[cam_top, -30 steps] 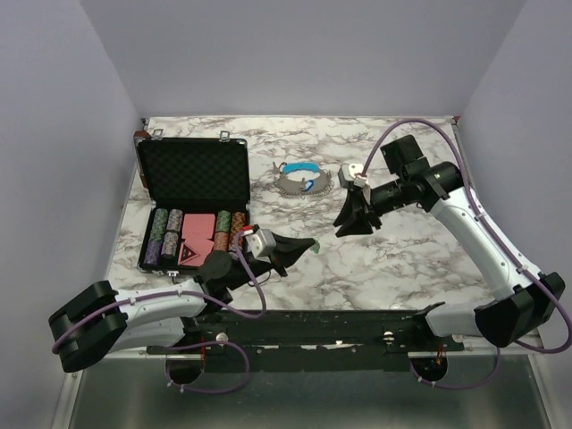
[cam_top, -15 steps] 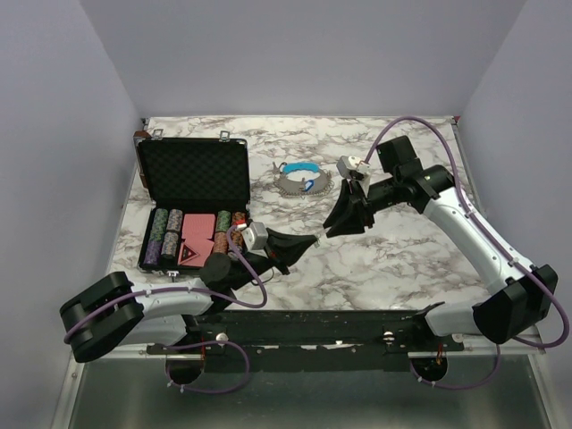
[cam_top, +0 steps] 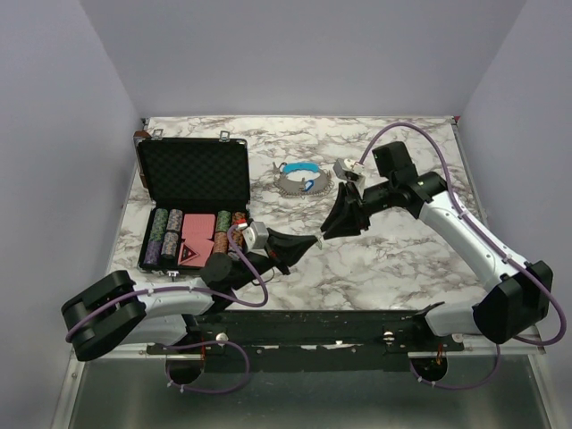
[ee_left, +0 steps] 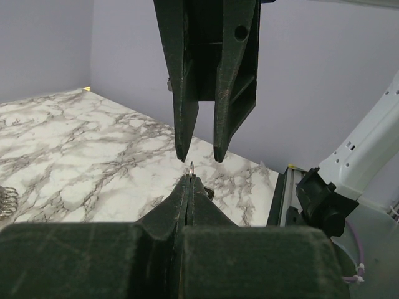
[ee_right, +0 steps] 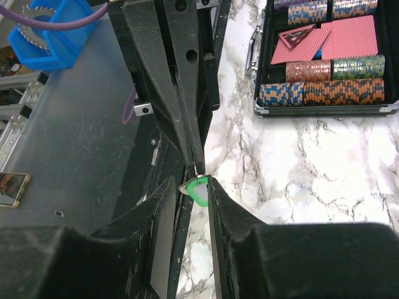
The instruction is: Put the keys on the keyring
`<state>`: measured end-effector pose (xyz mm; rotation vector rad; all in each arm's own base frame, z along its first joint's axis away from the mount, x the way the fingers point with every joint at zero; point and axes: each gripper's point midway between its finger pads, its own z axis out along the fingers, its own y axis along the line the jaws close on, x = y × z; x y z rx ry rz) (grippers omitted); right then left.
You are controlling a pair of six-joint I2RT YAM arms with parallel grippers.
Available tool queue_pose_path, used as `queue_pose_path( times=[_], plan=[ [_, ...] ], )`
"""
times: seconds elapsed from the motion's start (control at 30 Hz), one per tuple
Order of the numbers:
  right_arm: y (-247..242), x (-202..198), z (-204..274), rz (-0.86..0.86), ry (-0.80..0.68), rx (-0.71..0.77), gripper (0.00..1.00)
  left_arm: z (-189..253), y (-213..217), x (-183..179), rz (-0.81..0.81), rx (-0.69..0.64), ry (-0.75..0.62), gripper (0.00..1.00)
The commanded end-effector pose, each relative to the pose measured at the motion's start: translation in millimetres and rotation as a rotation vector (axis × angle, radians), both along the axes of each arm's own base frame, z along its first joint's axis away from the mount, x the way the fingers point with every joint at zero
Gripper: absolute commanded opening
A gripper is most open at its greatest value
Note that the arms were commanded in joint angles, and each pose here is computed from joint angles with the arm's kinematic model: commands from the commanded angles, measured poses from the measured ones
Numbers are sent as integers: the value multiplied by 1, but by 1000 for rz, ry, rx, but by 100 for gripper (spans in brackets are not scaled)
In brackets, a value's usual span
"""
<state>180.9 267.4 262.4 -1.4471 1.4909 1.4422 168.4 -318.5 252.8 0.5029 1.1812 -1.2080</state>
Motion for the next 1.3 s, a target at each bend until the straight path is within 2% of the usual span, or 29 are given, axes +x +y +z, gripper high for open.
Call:
queue_pose_path(
  times=[0.0,0.3,0.53,0.8,0.9,0.93,1.03,1.07,1.13,1.27],
  plan=[
    [6,-5,-2,31,25,22,34,71,20,-10,6,-258,-138,0],
    [6,-5,-10,21,31,8,30,73,21,-10,9,-261,-142,0],
    [6,-7,-13,26,40,8,23,74,21,-9,12,-265,-143,0],
    [7,-10,-10,42,41,15,1,73,19,-8,11,-257,-141,0],
    [6,-6,-9,22,18,-15,0,70,18,-8,9,-247,-133,0],
    [3,-5,-11,13,1,-39,0,67,18,-8,9,-236,-125,2],
    [-6,3,-17,6,-122,-126,0,54,21,-7,24,-169,-90,51],
    [-12,6,-22,5,-149,-174,0,48,22,-6,26,-133,-74,59],
    [-23,11,-30,16,-216,-266,0,31,23,-4,35,-14,-37,71],
    [-40,10,-45,58,-281,-399,0,-1,26,-8,12,280,0,78]
  ],
)
